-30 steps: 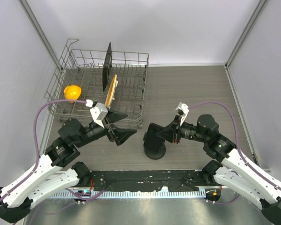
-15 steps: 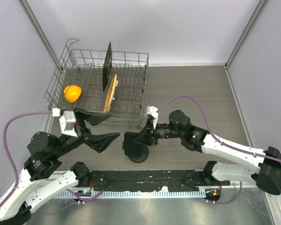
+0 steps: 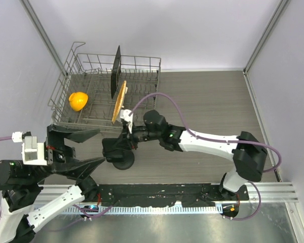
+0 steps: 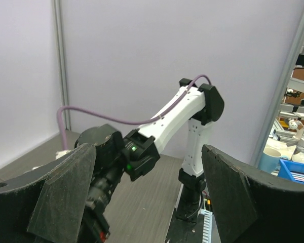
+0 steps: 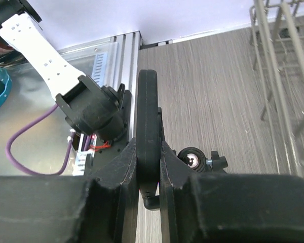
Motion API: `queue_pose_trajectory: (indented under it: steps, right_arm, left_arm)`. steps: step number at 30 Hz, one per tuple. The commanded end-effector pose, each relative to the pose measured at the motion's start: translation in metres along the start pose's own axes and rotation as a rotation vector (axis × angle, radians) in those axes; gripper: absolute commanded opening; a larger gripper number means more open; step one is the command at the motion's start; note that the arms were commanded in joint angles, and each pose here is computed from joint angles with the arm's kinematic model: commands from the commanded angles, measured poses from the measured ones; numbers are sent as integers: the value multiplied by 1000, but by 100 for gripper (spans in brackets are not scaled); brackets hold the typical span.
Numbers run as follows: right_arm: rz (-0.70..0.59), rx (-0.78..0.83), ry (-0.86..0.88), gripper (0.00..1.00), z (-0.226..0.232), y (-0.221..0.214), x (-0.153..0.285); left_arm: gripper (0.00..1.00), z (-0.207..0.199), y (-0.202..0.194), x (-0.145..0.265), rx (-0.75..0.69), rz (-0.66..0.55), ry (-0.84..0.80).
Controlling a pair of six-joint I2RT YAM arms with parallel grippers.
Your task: Place the phone on the phone stand
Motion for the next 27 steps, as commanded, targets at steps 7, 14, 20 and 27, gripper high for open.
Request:
queue_pose_trajectory:
  steps: [7, 14, 20, 27]
  right_arm:
    - [-216, 148, 59, 0, 24, 73, -73]
    - [-231, 133, 82, 1, 28, 73, -97]
    - [-245, 103, 136, 1, 33, 70, -104]
    - [-204, 92, 119, 4, 29, 58, -101]
  left_arm:
    - [89, -10, 13, 7, 9, -14, -32]
    - [90, -11, 11, 5, 18, -26, -48]
    - [89, -7, 2, -1, 28, -4, -47]
    - [90, -4, -2, -2, 28, 10, -31]
Point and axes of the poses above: each gripper's point midway between its finger pads, its own x axis back along the fingers, its own z axis along the line the jaws close on, y = z × x, the point moved 4 cm from there along x, back along the fingers, and after that the axes turned 2 degrees about -x, right-handed, at the moved point
